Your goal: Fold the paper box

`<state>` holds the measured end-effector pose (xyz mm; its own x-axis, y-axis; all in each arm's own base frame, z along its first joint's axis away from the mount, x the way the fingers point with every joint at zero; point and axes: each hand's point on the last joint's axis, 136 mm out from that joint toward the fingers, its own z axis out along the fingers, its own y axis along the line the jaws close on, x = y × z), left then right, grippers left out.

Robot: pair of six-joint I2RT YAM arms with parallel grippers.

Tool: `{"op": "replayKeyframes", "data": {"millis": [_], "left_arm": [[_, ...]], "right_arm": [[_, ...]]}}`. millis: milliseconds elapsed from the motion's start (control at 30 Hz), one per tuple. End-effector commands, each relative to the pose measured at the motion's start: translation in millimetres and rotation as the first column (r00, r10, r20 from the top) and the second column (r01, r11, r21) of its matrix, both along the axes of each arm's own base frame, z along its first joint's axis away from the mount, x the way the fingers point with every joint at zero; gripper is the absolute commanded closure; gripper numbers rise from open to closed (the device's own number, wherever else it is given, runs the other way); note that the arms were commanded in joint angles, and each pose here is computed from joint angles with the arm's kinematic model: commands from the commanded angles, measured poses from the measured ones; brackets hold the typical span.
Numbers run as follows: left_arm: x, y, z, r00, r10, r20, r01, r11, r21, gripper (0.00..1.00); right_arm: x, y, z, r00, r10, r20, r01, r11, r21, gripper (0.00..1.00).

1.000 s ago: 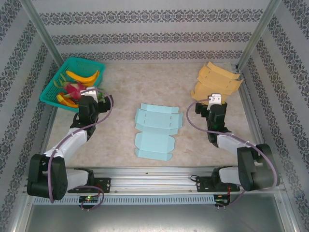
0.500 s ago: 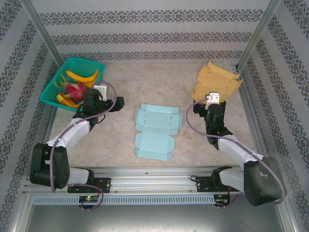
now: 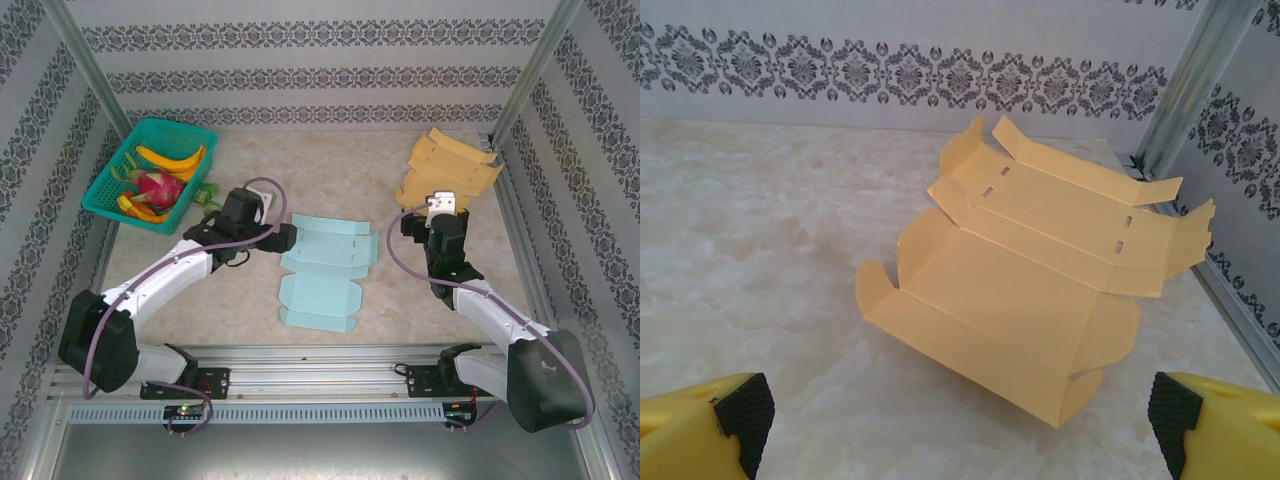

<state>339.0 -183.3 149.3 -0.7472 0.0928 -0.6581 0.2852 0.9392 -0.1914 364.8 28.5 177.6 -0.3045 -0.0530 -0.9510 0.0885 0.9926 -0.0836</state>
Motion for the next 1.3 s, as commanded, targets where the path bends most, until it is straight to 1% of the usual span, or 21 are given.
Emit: {"op": "replayKeyframes", "data": {"millis": [0,267,400,467,533,567,700,767,933,967,1000,1033,1133,1267], "left_arm": [[-9,2,-31,0.996,0.045,-0.081,-0.037,0.995,0.094,0.00],[-1,-11,-60,0.991,0.049,-0.125,-0.030,0.989,0.143,0.03],[10,-9,-67,0.990,0.074,-0.117,-0.052,0.982,0.180,0.06],[15,-13,-70,0.990,0.064,-0.123,-0.041,0.983,0.176,0.10],[20,-17,-72,0.990,0.053,-0.132,-0.029,0.984,0.173,0.18],[22,-19,-74,0.989,0.049,-0.139,-0.024,0.984,0.177,0.24],[29,-16,-85,0.985,0.067,-0.159,-0.031,0.975,0.220,0.41],[32,-15,-89,0.984,0.072,-0.162,-0.033,0.972,0.234,0.51],[39,-21,-94,0.986,0.078,-0.148,-0.046,0.976,0.211,0.72],[40,-23,-93,0.987,0.077,-0.139,-0.048,0.979,0.199,0.81],[41,-23,-93,0.988,0.080,-0.133,-0.053,0.980,0.194,0.93],[43,-23,-92,0.989,0.085,-0.124,-0.061,0.980,0.189,1.00],[47,-24,-84,0.992,0.095,-0.081,-0.081,0.983,0.166,1.00],[49,-25,-61,0.993,0.116,-0.001,-0.116,0.990,0.082,1.00]], "right_arm": [[4,9,17,0.999,0.025,0.030,-0.025,1.000,0.014,0.02],[0,31,21,0.990,0.132,0.045,-0.133,0.991,0.022,0.02],[0,49,23,0.976,0.215,0.045,-0.217,0.976,0.023,0.02],[-1,58,24,0.967,0.253,0.041,-0.253,0.967,0.017,0.02],[-2,66,24,0.958,0.283,0.038,-0.284,0.959,0.008,0.02],[-2,70,25,0.955,0.296,0.040,-0.296,0.955,0.002,0.02],[-1,79,24,0.945,0.325,0.029,-0.325,0.946,-0.017,0.02],[0,83,24,0.940,0.339,0.023,-0.339,0.941,-0.019,0.02],[2,99,19,0.921,0.389,0.001,-0.389,0.921,-0.010,0.02],[2,103,18,0.918,0.396,-0.001,-0.396,0.918,0.001,0.02],[3,106,18,0.914,0.405,-0.002,-0.405,0.914,0.015,0.02],[3,110,18,0.910,0.414,-0.007,-0.413,0.910,0.026,0.02],[3,120,22,0.901,0.433,-0.022,-0.432,0.901,0.039,0.02],[4,133,31,0.878,0.478,-0.029,-0.477,0.878,0.035,0.02]]}}
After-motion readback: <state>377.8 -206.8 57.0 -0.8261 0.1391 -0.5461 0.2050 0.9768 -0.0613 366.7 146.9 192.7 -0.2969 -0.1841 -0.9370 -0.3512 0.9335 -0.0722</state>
